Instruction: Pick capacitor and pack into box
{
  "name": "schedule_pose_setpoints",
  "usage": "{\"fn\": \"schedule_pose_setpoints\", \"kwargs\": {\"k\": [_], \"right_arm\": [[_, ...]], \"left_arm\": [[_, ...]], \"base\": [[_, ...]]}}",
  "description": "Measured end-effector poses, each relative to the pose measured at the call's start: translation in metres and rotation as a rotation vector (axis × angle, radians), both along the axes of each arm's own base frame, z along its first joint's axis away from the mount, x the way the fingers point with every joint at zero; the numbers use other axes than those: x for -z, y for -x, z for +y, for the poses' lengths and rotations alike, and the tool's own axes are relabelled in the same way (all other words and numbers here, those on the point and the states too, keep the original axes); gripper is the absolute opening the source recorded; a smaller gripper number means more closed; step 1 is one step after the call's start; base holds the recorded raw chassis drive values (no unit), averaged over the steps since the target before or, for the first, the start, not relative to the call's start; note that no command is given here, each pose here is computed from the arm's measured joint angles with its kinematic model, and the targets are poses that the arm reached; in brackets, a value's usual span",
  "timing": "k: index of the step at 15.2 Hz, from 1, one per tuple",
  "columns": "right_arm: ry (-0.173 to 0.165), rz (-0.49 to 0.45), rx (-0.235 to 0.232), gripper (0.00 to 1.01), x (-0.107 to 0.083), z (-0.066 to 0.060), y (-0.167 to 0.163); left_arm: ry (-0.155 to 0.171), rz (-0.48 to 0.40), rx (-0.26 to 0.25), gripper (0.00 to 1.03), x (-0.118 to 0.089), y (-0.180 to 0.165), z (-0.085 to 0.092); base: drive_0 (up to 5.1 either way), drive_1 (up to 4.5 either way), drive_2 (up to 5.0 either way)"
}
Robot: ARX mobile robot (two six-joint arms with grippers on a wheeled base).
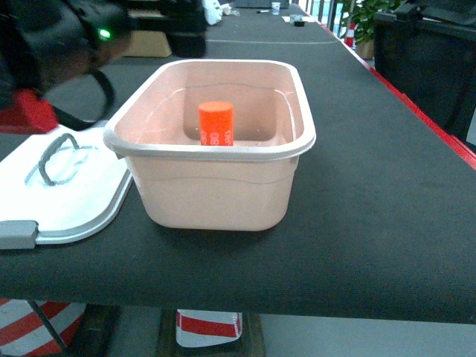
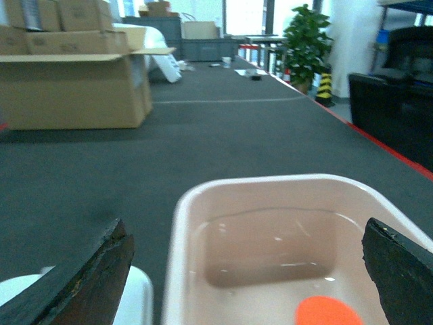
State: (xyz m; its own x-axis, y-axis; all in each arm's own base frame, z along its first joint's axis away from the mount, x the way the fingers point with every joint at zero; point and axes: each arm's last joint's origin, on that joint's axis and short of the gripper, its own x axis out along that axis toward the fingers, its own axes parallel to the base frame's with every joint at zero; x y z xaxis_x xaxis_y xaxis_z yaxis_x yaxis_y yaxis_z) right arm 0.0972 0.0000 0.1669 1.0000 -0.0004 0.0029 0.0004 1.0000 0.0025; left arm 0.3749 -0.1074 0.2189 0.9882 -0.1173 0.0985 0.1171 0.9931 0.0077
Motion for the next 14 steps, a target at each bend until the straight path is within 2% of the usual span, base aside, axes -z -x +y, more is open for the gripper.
{"fn": "schedule_pose_setpoints", "kwargs": {"k": [1, 2, 3, 4, 5, 6, 10, 12, 13, 14], "right_arm": [[0.0, 0.0, 0.0, 0.98, 0.0, 0.0, 0.0], [0.0, 0.0, 0.0, 0.98, 0.0, 0.0, 0.0], [0.0, 0.0, 0.0, 0.98, 0.0, 0.0, 0.0], [0.0, 0.0, 0.0, 0.98, 0.0, 0.0, 0.0], [0.0, 0.0, 0.0, 0.98, 0.0, 0.0, 0.0], [0.0, 0.0, 0.0, 0.98, 0.0, 0.0, 0.0], [0.0, 0.0, 0.0, 0.98, 0.0, 0.0, 0.0], [0.0, 0.0, 0.0, 0.98, 0.0, 0.0, 0.0], [0.0, 0.0, 0.0, 0.98, 0.0, 0.0, 0.0], [0.0, 0.0, 0.0, 0.98, 0.0, 0.0, 0.0]], "left_arm": [[0.004, -0.01, -0.041, 0.97, -0.005, 0.002, 0.021], [0.005, -0.023, -0.111, 0.98, -0.007, 0.006, 0.054], [0.003, 0.013, -0.188, 0.98, 0.0, 0.009, 0.091], [0.007, 0.083, -0.234, 0.98, 0.011, 0.01, 0.122], [0.009, 0.111, -0.274, 0.98, 0.024, 0.008, 0.144], [0.009, 0.145, -0.292, 0.98, 0.043, -0.001, 0.157], [0.006, 0.28, -0.256, 0.98, 0.102, -0.043, 0.158], [0.01, 0.328, -0.279, 0.98, 0.123, -0.061, 0.162], [0.035, 0.358, -0.276, 0.98, 0.131, -0.068, 0.164], [0.037, 0.391, -0.262, 0.98, 0.143, -0.077, 0.164]], "base": [[0.0, 0.0, 0.0], [0.0, 0.0, 0.0], [0.0, 0.0, 0.0], [0.0, 0.0, 0.0], [0.0, 0.0, 0.0], [0.0, 0.0, 0.0], [0.0, 0.0, 0.0], [0.0, 0.0, 0.0], [0.0, 0.0, 0.0], [0.0, 0.0, 0.0]]}}
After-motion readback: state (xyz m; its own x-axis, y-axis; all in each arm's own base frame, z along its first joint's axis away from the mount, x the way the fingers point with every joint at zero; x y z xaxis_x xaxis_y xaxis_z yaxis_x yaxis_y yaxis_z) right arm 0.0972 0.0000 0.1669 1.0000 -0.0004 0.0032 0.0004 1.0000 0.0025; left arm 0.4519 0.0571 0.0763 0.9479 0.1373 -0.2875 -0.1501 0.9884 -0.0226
